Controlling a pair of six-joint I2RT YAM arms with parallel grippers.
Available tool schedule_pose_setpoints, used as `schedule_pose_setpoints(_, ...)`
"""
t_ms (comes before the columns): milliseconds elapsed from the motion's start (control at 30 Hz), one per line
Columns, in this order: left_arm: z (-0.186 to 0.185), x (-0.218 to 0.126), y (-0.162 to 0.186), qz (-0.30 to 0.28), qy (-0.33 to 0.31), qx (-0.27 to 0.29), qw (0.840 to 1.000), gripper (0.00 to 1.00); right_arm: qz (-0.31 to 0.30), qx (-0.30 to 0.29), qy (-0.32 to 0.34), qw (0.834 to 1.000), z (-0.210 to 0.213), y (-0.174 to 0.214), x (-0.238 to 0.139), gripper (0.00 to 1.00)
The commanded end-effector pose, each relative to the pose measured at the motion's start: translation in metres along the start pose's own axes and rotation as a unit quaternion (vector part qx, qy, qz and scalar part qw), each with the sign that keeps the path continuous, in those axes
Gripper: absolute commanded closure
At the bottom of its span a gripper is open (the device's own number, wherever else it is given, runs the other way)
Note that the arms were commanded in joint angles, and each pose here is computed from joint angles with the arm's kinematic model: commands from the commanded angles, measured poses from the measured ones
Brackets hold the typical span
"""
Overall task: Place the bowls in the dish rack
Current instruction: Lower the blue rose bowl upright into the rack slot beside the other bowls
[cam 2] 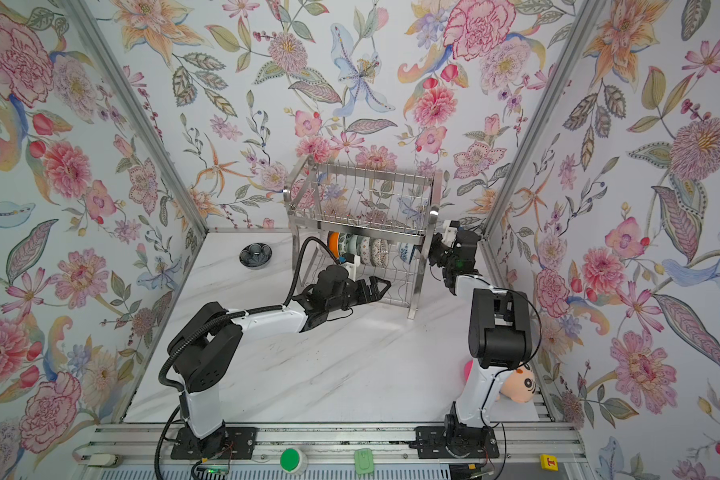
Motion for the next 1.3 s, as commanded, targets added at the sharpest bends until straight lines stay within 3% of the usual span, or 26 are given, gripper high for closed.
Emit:
schedule_pose_setpoints(0,-0.008,-0.010,-0.002,-0.008,-0.003,0.016,1.000,0.01,-0.007,-0.026,-0.066,0.997,0.030,-0.010,0.006,1.00)
schedule_pose_setpoints(600,-0.003,-0.016,0.001,-0.007,-0.014,0.019,1.000,0.01,0.021,0.002,-0.092,0.996,0.015,0.005,0.040,1.00)
schedule_pose_setpoints(1267,-0.001,-0.022,0.002,-0.007,-0.024,0.026,0.999,0.00,0.045,0.022,-0.074,0.996,-0.018,0.022,0.061,1.00)
Point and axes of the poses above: each gripper's point midway between its finger pads, its own x axis out along the fingers, its own z axis along the line the jaws close on, y = z × x, the point moved 5 cm from there along -x, back along the fingers, and after that the axes turned 2 degrees about x, right-handed, at the moved point
